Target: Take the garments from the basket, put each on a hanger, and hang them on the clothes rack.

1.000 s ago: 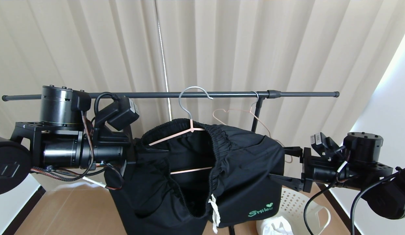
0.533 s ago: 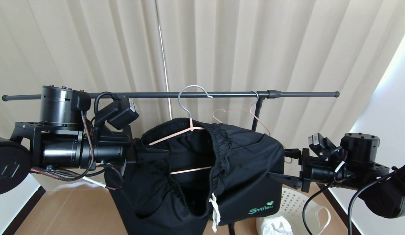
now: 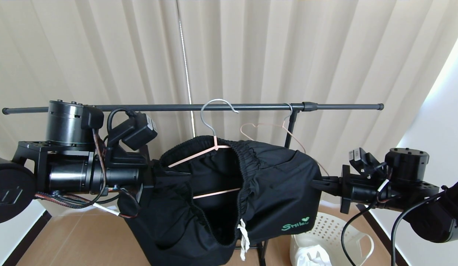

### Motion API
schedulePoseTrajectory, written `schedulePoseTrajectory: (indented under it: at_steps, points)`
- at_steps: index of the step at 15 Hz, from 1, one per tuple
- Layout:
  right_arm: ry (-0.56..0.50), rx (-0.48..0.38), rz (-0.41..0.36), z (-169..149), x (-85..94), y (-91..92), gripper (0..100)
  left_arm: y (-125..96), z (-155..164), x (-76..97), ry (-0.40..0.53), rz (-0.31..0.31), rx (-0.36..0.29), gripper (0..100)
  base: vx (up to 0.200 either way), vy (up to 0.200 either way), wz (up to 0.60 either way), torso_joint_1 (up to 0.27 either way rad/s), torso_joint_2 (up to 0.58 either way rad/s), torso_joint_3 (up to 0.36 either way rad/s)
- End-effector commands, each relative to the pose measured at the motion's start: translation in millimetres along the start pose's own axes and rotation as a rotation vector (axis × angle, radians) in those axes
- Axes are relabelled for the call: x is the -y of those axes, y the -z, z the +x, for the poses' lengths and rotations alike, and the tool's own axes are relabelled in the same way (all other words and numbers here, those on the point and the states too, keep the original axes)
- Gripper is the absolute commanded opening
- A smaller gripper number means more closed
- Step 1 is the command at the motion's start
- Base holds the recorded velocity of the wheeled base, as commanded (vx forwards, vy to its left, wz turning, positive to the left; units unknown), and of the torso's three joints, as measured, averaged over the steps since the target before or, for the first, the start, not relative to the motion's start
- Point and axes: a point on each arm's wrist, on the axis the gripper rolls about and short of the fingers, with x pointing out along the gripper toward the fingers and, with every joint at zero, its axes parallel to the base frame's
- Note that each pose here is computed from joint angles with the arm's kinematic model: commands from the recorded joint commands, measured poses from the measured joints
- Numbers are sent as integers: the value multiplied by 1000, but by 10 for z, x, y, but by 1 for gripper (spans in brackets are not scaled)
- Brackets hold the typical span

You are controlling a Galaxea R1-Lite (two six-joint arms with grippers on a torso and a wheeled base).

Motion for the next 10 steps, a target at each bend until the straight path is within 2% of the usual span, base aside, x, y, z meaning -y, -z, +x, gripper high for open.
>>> schedulePoseTrajectory:
  at_steps: [1,10]
  points:
    - [6,1,2,4,38,11,0,5,1,2,0,-1,-2,0,0,0,0,0,0,0]
    - [47,7,35,-47,183,30,0,14,-55,-25,-19,-4,2,0,0,0,0,0,0,0]
